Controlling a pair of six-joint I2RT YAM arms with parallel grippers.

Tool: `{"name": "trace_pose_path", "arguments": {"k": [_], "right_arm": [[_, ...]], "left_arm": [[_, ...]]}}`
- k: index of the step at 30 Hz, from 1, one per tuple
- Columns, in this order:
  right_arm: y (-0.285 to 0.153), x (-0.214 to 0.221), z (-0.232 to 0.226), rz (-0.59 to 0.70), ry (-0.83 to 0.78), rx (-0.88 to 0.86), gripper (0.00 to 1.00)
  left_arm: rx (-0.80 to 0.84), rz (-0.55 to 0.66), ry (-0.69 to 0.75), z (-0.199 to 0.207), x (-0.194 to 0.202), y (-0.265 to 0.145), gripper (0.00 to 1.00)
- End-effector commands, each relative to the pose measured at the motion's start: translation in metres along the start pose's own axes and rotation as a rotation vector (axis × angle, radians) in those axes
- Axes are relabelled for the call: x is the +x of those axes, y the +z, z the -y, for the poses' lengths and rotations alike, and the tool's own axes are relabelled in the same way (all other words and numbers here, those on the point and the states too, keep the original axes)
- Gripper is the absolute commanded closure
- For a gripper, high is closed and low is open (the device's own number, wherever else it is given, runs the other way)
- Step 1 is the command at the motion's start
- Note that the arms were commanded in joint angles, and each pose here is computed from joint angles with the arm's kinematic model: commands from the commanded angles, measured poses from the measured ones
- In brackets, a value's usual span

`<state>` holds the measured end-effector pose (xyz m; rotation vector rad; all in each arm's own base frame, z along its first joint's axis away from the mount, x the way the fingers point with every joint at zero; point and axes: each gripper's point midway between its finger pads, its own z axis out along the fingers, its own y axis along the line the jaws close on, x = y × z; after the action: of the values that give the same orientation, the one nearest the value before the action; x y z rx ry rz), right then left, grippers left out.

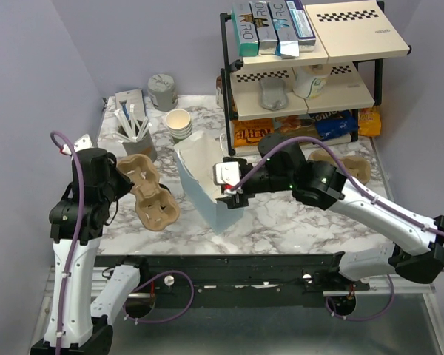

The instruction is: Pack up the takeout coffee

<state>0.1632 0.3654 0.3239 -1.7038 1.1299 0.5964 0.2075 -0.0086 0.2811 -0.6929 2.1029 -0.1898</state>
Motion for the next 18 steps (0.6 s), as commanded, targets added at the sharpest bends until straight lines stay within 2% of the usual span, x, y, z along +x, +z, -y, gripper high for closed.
{"name": "trace_pose_path", "arguments": {"k": [1, 4, 5, 7, 9, 10, 13, 18], "right_arm": [[-0.033, -0.048, 0.022, 0.144, -0.079, 0.111, 0.26], [-0.05, -0.081, 0.024, 0.266, -0.191, 0.122, 0.2], [-0.053, -0.093, 0.022, 0.31, -0.221, 0.108, 0.17], [-0.052, -0.115, 0.023, 0.36, -0.285, 0.093, 0.16], [-0.042, -0.129, 0.015, 0.367, -0.342, 0.056, 0.14], [-0.023, -0.119, 0.007, 0.316, -0.337, 0.002, 0.14], [-0.003, -0.132, -0.005, 0.289, -0.399, -0.044, 0.14], [0.049, -0.135, -0.022, 0.24, -0.38, -0.16, 0.15]], "left_arm": [[0.119, 0.076, 0.027, 0.021, -0.026, -0.032, 0.85], [0.229, 0.083, 0.044, 0.042, -0.035, -0.051, 0.85], [0.274, 0.053, 0.057, 0.05, -0.031, -0.055, 0.85], [0.262, -0.002, 0.076, 0.047, -0.022, -0.058, 0.85], [0.243, -0.067, 0.09, 0.04, -0.007, -0.057, 0.87], [0.242, -0.08, 0.091, 0.039, -0.002, -0.057, 0.87], [0.241, -0.09, 0.079, 0.033, 0.006, -0.063, 0.87], [0.224, -0.088, 0.045, 0.026, 0.01, -0.071, 0.87]]}}
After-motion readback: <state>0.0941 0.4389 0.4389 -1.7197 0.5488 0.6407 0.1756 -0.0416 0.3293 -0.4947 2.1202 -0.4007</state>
